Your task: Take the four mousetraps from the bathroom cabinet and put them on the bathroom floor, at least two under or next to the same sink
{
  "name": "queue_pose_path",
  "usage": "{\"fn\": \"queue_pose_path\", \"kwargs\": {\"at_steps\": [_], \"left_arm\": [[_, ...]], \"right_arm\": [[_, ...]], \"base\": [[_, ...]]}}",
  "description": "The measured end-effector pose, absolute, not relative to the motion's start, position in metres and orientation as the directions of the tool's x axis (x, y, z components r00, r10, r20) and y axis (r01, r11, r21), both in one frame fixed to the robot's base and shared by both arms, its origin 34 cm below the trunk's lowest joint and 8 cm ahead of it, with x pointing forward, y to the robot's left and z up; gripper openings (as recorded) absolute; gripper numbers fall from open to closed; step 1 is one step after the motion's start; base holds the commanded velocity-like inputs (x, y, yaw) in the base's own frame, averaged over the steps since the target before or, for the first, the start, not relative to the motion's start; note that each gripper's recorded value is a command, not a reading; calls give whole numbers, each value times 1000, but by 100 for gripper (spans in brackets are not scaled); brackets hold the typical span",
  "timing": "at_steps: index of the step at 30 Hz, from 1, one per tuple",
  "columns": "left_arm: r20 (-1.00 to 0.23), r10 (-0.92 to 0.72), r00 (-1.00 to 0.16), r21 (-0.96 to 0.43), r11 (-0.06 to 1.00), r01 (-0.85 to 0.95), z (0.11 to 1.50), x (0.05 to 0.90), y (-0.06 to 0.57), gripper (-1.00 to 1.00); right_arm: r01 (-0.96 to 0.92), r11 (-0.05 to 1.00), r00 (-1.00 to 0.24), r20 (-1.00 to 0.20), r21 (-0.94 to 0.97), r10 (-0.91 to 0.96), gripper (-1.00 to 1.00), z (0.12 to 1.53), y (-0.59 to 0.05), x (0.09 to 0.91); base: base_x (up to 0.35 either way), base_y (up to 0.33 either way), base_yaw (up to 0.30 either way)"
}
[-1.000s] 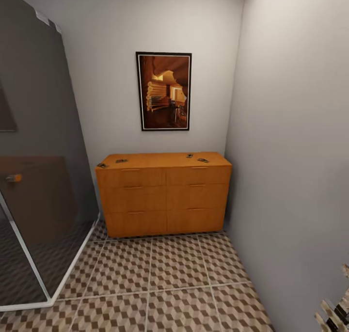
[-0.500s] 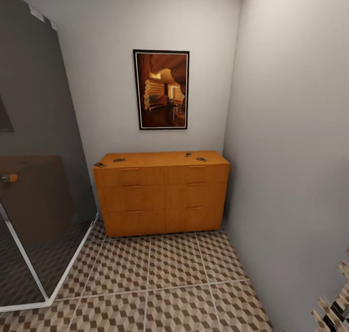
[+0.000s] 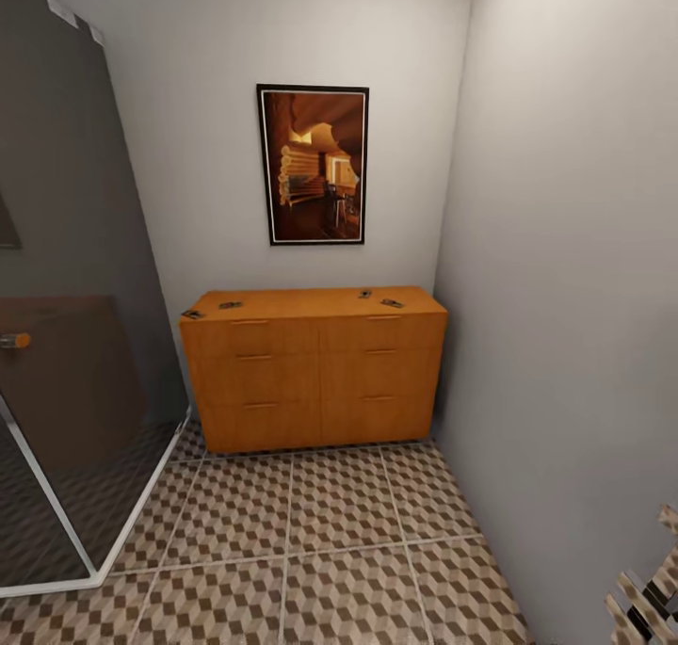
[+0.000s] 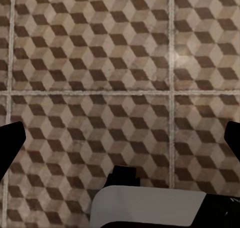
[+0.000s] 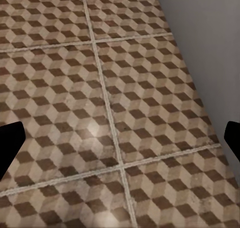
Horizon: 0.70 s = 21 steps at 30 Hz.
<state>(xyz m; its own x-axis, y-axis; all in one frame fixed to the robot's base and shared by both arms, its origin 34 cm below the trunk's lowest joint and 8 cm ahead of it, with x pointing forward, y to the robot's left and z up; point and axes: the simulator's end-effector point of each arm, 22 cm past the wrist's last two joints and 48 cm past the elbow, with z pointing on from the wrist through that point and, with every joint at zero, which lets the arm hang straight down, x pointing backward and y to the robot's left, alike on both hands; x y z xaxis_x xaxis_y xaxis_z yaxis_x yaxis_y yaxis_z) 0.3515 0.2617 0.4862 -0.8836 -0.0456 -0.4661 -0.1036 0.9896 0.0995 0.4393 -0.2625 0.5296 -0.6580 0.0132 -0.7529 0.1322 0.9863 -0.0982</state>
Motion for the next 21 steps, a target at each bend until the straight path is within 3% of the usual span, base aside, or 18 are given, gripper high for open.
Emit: {"fn": "queue_pose_path", "kwargs": {"at_steps": [21], "left_arm": [[-464, -45, -885, 100, 990, -103, 486, 351, 262, 100]], "right_arm": [[132, 986, -662, -750, -99, 14, 100, 528, -263, 438]], "base": [[0, 0, 0]]}}
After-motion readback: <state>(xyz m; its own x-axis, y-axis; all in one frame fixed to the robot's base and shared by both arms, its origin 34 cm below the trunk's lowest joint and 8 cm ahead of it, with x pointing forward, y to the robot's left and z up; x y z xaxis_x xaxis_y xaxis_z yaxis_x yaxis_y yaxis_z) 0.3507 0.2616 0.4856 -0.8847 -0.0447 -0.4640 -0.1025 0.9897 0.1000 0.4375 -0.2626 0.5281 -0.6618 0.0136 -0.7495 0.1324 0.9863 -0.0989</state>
